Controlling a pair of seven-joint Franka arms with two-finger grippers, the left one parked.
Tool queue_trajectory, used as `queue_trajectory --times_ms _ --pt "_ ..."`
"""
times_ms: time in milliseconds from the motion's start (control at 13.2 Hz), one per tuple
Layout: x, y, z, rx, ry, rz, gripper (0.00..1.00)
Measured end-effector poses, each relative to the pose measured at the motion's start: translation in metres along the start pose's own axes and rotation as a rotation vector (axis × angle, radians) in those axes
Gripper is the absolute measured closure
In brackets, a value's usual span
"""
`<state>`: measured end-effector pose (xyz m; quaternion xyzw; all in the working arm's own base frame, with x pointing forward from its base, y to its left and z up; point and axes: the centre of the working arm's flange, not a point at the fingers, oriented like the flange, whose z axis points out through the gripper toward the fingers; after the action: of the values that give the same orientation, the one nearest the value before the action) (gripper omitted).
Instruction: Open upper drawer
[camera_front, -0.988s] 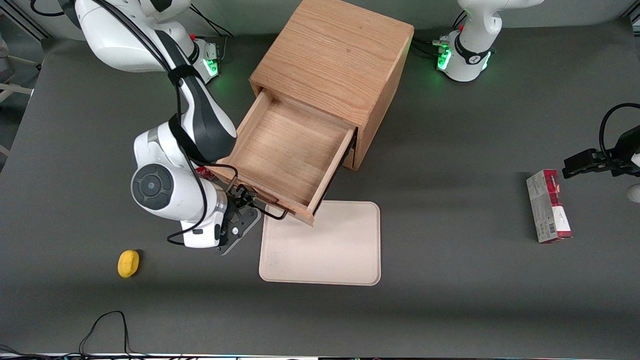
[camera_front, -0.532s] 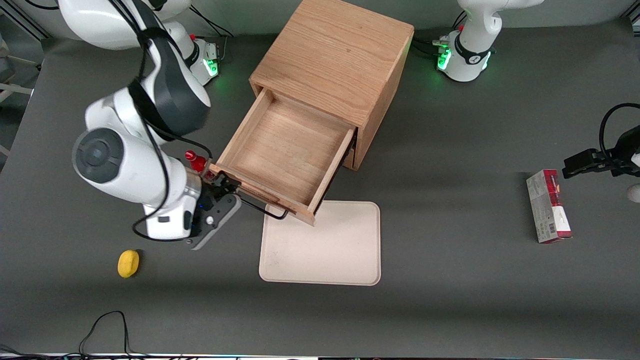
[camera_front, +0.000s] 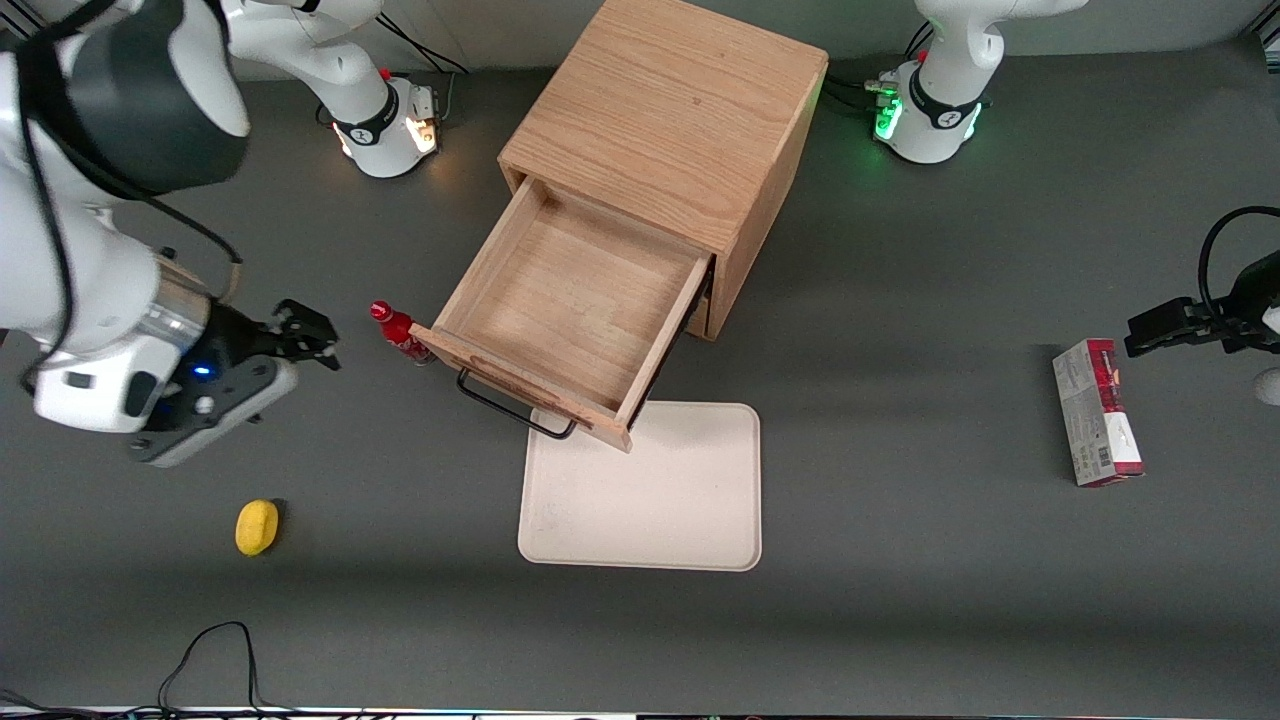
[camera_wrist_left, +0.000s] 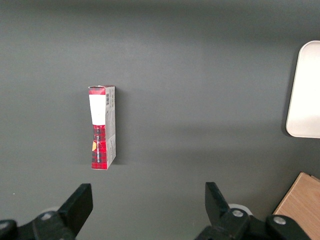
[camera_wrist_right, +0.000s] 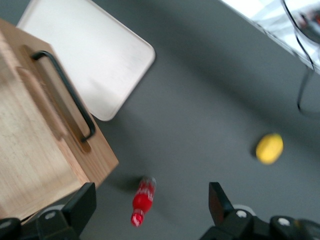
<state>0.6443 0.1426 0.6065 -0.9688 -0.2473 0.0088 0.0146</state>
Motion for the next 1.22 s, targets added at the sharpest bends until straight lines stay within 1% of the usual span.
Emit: queue_trajectory --times_ms 76,228,304,532,608,836,912,1216 --pt "-0.009 0.012 -0.003 -0.003 -0.016 0.058 0.0" --pt "-0.025 0.036 -0.007 -0.006 -0.018 0.158 0.0" --pt "-0.036 0.053 -0.007 0.0 -0.015 0.214 0.0" --pt "-0.077 0.107 0.001 0.028 0.021 0.321 0.0" --pt "-0.091 0.117 0.004 0.028 0.032 0.342 0.0" --pt "-0.116 0.121 0.01 -0.032 0.073 0.349 0.0" --pt "-0.121 0.116 0.012 -0.038 0.077 0.346 0.0" --pt "-0.127 0.113 0.016 -0.039 0.069 0.345 0.0"
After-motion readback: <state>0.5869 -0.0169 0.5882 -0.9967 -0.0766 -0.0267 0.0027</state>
